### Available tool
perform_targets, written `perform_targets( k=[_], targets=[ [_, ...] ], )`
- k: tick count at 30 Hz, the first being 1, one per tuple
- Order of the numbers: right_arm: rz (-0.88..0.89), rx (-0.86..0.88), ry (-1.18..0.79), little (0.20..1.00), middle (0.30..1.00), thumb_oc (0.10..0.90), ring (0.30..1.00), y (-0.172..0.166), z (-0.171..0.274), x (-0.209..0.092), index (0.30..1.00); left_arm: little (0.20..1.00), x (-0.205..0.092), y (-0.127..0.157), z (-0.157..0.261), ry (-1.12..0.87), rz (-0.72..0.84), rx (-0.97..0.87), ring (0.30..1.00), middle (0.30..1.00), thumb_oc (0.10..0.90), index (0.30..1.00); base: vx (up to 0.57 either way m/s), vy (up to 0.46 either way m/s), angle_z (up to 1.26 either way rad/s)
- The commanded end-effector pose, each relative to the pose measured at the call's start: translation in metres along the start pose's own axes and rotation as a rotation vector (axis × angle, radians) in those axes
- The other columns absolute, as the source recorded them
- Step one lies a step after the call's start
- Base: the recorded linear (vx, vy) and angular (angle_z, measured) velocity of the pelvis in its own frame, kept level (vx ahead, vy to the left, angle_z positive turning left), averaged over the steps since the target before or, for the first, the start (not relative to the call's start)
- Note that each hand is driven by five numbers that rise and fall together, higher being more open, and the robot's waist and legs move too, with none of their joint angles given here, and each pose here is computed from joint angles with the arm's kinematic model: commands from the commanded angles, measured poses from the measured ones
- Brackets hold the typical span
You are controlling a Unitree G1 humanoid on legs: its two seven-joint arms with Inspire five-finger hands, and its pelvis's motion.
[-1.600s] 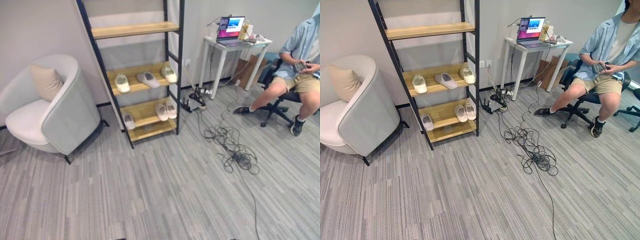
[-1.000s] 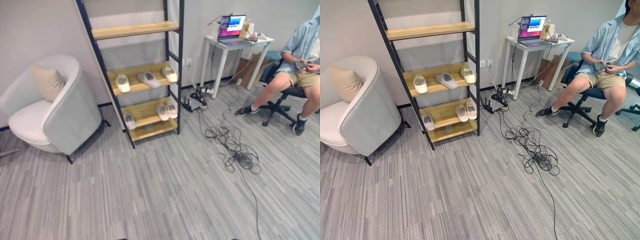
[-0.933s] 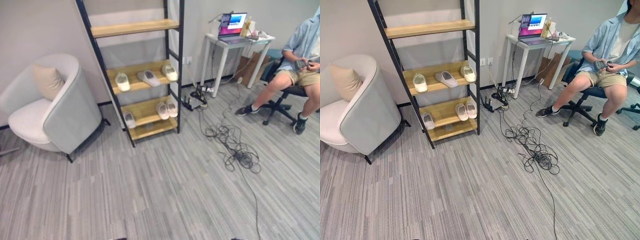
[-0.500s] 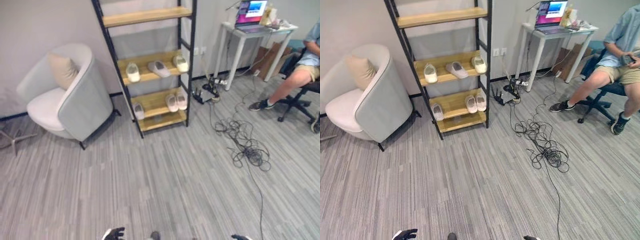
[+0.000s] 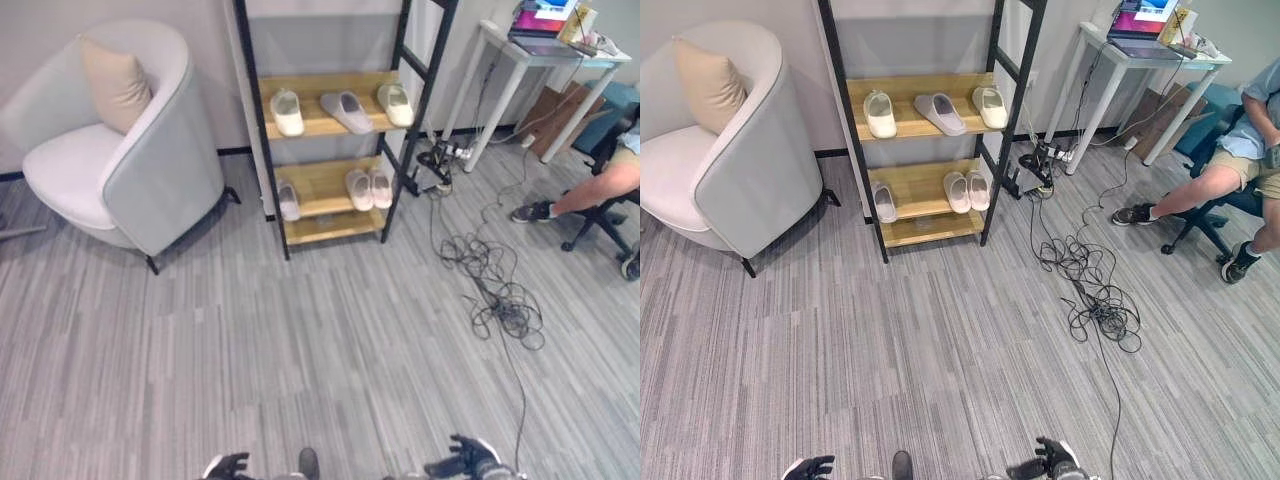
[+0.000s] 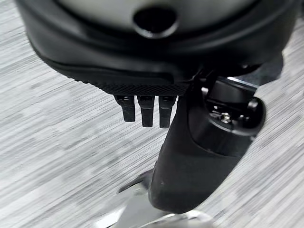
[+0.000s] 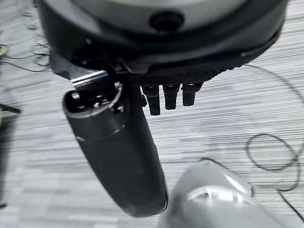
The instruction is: Arrange the slippers neatly on the shoe rack.
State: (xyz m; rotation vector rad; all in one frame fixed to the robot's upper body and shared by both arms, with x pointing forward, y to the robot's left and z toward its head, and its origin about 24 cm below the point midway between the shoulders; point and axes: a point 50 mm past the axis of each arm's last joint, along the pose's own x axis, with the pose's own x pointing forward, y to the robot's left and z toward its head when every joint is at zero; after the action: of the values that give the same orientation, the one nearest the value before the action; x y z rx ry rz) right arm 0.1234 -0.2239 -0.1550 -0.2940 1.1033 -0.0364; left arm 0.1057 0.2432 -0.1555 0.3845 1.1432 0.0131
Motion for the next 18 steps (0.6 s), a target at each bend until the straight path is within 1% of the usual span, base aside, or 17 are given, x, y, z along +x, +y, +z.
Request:
perform_targets(
  k=[1,2,6,8,10,14,16,17,18],
  targets=[
    [0.03,-0.038,-0.055,0.9,0.9,0.8,0.9,0.005,0.012,0.001,0.9,0.9,0.002,-0.015,0.018,-0.062,-0.044,-0.042,0.9,0.9,0.8,0.9,0.18,-0.057,0.4],
    [0.029,-0.038,-0.057,0.9,0.9,0.8,0.9,0.005,0.012,0.001,0.9,0.9,0.002,-0.016,0.017,-0.057,-0.048,-0.037,0.9,0.9,0.8,0.9,0.18,-0.055,0.36],
    [0.039,-0.013,-0.084,0.9,0.9,0.8,0.9,0.007,0.018,0.001,0.9,0.9,0.002,-0.02,0.016,-0.054,-0.05,-0.05,0.9,0.9,0.8,0.9,0.5,-0.166,0.23],
    [0.041,-0.018,-0.081,0.9,0.9,0.8,0.9,0.007,0.017,0.001,0.9,0.9,0.002,-0.021,0.016,-0.052,-0.054,-0.046,0.9,0.9,0.8,0.9,0.26,-0.104,0.37],
    [0.053,-0.027,-0.05,0.9,0.9,0.8,0.9,0.01,0.004,-0.001,0.9,0.9,0.0,-0.026,0.005,-0.02,-0.068,-0.042,0.9,0.9,0.8,0.9,0.35,-0.163,0.26],
    [0.047,-0.01,-0.043,0.9,0.9,0.8,0.9,0.008,0.0,-0.002,0.9,0.9,-0.001,-0.03,0.0,-0.005,-0.086,-0.039,0.9,0.9,0.8,0.9,0.21,-0.154,0.29],
    [0.041,-0.001,-0.05,0.9,0.9,0.8,0.9,0.006,0.003,-0.002,0.9,0.9,0.0,-0.032,0.01,-0.03,-0.092,-0.038,0.9,0.9,0.8,0.9,0.18,-0.249,0.21],
    [0.023,0.003,-0.055,0.9,0.9,0.8,0.9,0.002,0.006,-0.001,0.9,0.9,0.001,-0.033,0.021,-0.066,-0.089,-0.05,0.9,0.9,0.8,0.9,0.11,-0.194,0.08],
    [0.023,0.004,-0.056,0.9,0.9,0.8,0.9,0.002,0.006,-0.001,0.9,0.9,0.002,-0.033,0.021,-0.066,-0.088,-0.05,0.9,0.9,0.8,0.9,0.12,-0.159,-0.03]
  ],
)
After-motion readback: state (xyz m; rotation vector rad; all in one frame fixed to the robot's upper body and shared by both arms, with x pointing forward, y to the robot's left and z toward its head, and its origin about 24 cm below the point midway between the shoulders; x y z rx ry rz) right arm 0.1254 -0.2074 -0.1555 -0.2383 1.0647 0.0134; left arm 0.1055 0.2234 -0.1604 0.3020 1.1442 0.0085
